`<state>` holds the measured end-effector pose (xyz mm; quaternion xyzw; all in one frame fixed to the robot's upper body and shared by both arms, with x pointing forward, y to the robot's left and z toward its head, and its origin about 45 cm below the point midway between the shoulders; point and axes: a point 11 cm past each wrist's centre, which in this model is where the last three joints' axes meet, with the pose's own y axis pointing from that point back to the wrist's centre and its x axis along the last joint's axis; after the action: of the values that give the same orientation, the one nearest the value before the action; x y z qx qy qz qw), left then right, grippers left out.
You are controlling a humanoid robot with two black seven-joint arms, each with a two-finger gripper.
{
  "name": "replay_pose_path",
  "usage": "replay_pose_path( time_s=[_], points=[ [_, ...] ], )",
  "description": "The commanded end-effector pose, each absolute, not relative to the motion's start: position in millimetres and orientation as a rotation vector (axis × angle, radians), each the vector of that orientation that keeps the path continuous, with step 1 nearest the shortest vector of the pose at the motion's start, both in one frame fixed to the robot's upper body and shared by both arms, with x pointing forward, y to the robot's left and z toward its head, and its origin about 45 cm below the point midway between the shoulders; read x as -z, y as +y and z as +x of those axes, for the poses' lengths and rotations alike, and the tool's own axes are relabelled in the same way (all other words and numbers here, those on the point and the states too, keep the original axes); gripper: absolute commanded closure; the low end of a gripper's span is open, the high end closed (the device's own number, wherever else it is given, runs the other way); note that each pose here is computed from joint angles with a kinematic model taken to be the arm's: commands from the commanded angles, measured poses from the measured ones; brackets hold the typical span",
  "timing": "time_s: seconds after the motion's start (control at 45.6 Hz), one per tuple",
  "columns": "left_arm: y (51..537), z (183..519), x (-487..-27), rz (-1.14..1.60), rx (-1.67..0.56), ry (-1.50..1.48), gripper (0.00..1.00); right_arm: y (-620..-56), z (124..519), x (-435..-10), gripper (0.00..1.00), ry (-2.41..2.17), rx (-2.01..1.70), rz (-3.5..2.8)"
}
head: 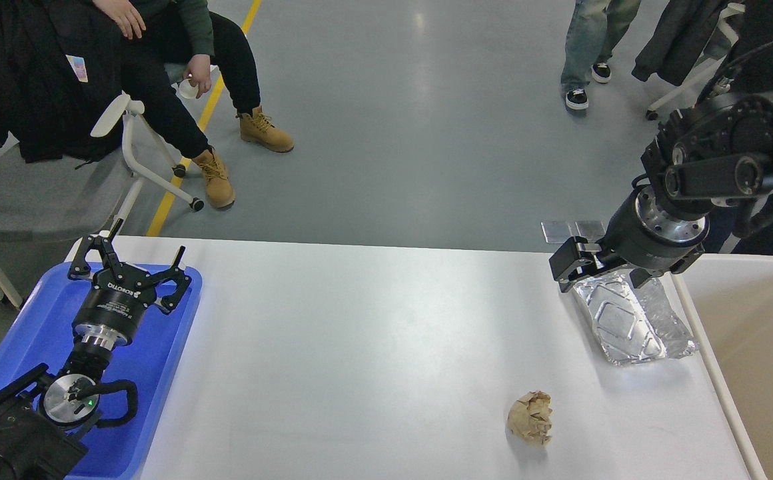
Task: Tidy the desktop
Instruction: 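Lower the right gripper toward the silver foil wrapper, then move the right gripper aside and down beside the foil wrapper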
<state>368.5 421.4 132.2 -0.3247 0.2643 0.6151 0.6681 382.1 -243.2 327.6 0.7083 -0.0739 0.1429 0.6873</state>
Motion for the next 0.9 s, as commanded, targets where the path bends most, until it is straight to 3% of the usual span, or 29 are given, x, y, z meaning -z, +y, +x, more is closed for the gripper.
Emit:
replay_pose_path(
  time_s=[0.0,0.876],
  points=[
    [421.5,368.2,-131.9,-0.732,-1.388,0.597,0.01,-241.3,384.6,-329.1,0.0,-0.169,-0.331,1.587],
    [421.3,368.7,-132.5,-0.733,-1.387,0.596,0.01,-272.1,394.1,-345.3,0.0,-0.272,-0.318,1.593]
  ],
)
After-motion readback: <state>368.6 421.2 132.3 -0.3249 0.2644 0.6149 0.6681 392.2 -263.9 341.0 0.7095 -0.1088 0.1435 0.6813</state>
